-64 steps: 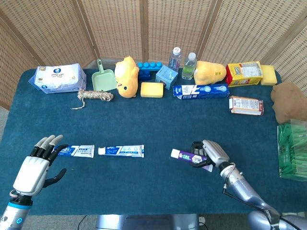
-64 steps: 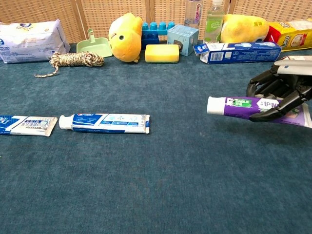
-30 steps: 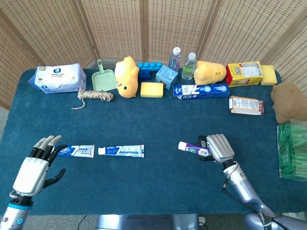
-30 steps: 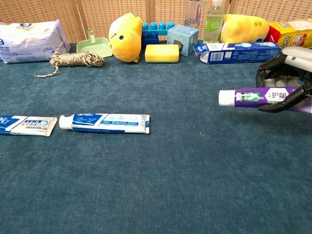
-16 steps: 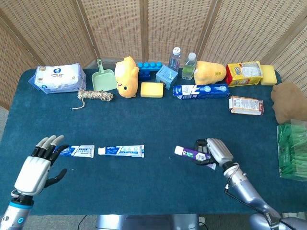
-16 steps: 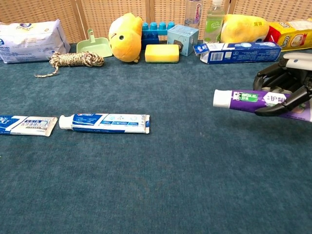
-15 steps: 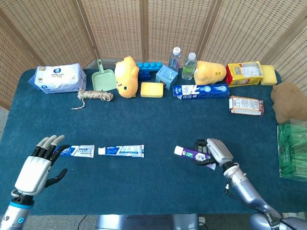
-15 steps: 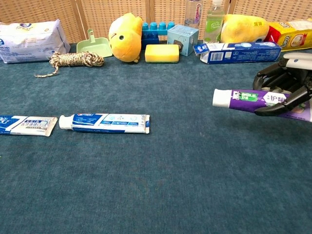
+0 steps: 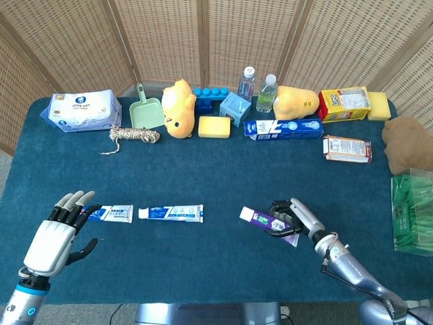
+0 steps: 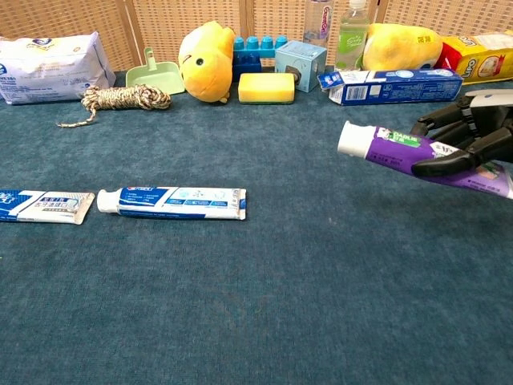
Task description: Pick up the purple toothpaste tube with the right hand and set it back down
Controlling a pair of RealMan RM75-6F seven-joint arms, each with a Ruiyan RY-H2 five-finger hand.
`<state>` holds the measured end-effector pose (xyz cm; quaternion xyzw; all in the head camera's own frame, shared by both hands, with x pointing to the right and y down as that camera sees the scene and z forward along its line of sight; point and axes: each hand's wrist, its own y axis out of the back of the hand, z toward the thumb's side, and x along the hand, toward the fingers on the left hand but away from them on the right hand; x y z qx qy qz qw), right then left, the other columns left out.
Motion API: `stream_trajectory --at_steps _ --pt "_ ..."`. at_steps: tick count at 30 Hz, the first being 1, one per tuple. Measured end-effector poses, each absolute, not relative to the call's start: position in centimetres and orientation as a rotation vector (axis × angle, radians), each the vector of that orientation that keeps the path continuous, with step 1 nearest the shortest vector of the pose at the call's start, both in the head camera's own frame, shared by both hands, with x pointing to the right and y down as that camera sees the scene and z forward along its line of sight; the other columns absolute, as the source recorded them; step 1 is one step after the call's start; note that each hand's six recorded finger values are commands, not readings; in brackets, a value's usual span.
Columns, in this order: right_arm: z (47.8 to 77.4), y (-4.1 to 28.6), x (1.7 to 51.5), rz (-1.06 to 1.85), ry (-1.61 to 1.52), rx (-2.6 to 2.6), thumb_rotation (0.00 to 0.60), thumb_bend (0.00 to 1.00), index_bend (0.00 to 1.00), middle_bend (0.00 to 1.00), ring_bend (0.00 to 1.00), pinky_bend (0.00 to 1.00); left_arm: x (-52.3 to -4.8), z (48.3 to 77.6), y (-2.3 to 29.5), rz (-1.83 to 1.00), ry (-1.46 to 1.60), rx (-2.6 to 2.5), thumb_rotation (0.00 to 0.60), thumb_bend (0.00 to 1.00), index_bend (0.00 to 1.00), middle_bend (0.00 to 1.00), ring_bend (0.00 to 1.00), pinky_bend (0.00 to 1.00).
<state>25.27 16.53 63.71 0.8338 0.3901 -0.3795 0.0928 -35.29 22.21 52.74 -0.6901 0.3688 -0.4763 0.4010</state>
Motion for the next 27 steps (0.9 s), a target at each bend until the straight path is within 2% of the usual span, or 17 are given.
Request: stream_trajectory --at_steps 11,19,27 --pt "62.5 15.9 24.6 -0.900 1.146 2.335 0.600 0.32 0.87 0.74 0.68 0.77 -35.4 53.0 22.2 -1.207 0.934 -1.745 0.600 0.24 0.20 0.12 0.09 0.10" --pt "62.8 16.1 25.1 -1.027 1.105 2.446 0.600 0.32 0.87 0.74 0.68 0.77 -34.6 52.9 21.4 -1.172 0.903 -1.737 0.600 0.24 0.21 0.12 0.09 0.10" --pt "63.1 17.1 24.8 -1.157 1.015 2.550 0.600 0.32 0.87 0.74 0.68 0.77 -31.3 52.8 19.4 -1.038 0.810 -1.757 0.600 0.24 0.21 0.12 0.09 0.10"
